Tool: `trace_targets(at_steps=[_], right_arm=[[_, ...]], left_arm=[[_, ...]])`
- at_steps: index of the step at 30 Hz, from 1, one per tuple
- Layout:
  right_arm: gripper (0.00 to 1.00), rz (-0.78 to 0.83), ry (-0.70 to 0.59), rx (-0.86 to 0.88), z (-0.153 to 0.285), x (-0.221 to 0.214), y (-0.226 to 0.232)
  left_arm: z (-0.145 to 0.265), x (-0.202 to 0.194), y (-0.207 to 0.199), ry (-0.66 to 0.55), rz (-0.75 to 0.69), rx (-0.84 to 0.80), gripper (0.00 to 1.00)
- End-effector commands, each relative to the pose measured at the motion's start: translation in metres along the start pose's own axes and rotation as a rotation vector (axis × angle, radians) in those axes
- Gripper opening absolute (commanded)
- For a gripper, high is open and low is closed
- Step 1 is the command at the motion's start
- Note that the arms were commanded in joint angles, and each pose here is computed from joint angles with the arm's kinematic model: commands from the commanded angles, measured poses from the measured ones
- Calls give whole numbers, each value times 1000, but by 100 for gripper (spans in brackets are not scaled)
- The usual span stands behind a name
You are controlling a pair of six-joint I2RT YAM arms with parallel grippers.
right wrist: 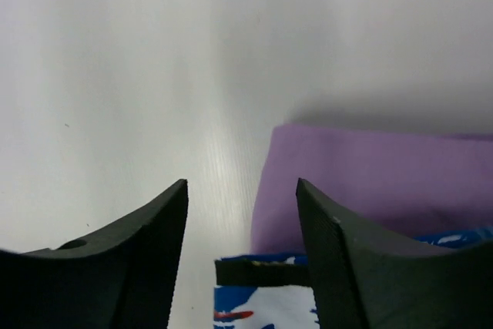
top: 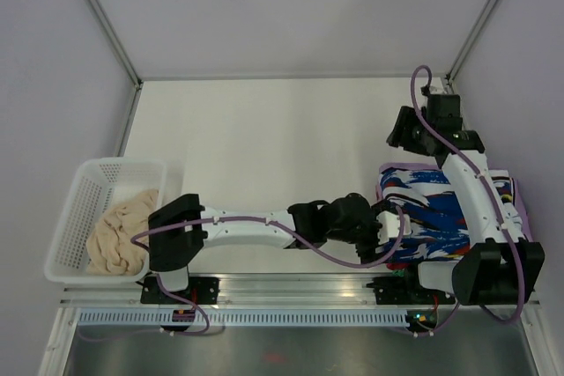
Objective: Fold and stack the trousers
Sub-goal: Neatly place the folded trousers to the corner
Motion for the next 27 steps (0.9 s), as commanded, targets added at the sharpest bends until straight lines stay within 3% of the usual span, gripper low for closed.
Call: trace_targets(at_steps=[1, 2, 5, 8, 12, 15, 19, 23, 27], right_arm=[[67, 88, -157, 174, 37, 61, 50], [75, 107, -208, 216, 55, 80, 64], [92, 142, -295, 259, 90, 110, 84], [98, 146, -381, 247, 119, 134, 91], [98, 131, -494, 310, 151, 154, 106], [98, 168, -548, 417, 174, 162, 127], [98, 196, -595, 510, 187, 175, 147], [98, 247, -599, 673, 181, 182, 178], [98, 243, -641, 723, 178, 194, 188]], left_arm=[[30, 77, 5, -159, 11, 26, 87], [35, 83, 10, -171, 47, 36, 93], [57, 105, 41, -188, 170, 100, 98], [83, 108, 79, -174, 305, 159, 100], [132, 86, 166, -163, 499, 351, 100], [172, 49, 222, -79, 626, 543, 100], [230, 15, 269, -1, 657, 740, 100], [290, -1, 314, -9, 782, 849, 100], [365, -45, 351, 32, 868, 1026, 99]])
Point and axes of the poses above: each gripper's point midway between its finger pads, its own z axis back along the fingers, its own y axis along the line the jaws close on, x = y × z, the point moved 1 cm from there along z, back along the fingers, and after that the axes turned 12 degrees about -z, right-handed, at the moved point
